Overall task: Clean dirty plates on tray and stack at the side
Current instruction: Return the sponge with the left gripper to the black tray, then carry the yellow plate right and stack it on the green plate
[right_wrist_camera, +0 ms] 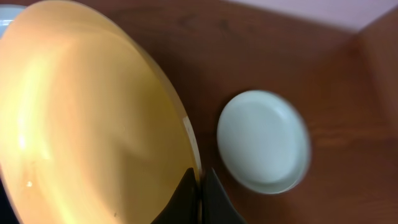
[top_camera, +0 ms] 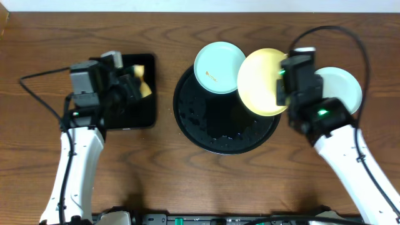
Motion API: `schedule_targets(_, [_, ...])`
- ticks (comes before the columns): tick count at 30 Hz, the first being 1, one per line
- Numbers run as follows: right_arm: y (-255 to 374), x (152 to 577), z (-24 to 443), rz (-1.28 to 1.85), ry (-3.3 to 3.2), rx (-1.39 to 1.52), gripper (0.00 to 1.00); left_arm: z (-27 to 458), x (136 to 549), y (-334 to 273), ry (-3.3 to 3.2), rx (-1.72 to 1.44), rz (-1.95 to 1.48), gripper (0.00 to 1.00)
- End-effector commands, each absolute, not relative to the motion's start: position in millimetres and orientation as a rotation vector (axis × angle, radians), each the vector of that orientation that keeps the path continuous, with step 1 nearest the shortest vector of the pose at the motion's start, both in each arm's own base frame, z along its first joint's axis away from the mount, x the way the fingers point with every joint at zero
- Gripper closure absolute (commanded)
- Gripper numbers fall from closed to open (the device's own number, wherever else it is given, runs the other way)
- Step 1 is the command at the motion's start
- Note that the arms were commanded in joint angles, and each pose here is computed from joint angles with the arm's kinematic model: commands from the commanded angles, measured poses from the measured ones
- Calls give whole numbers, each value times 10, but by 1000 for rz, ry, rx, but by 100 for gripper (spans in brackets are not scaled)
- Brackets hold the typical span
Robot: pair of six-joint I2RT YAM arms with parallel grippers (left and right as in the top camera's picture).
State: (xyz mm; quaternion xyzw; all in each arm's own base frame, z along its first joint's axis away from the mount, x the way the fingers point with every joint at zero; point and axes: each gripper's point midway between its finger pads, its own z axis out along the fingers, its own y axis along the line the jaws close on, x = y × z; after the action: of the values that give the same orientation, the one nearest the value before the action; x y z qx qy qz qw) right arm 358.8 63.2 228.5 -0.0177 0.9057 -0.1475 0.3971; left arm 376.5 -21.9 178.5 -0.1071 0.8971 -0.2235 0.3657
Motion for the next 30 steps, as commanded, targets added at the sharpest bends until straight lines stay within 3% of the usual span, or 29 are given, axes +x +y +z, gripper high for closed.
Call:
schedule_targets(1, [603, 3485, 2670, -741, 2108, -125, 99, 1721, 3745, -73, 2325, -340, -569, 92])
schedule_targets(10, [1206, 3217, 3033, -1064, 1776, -189, 98, 1634, 3742, -50, 2350, -361, -571, 92])
schedule_targets(16, [1477, 3221, 2872, -1168, 1704, -244, 99, 1633, 3741, -50, 2350, -361, -571, 92])
schedule_targets(22, [1672, 3422, 2522, -808, 1938, -349, 99, 1627, 3735, -51, 2354, -363, -572, 92])
schedule_targets(30, [994, 3608, 2589, -332, 2180, -139, 99, 1610, 3716, -54, 2364, -368, -574, 93])
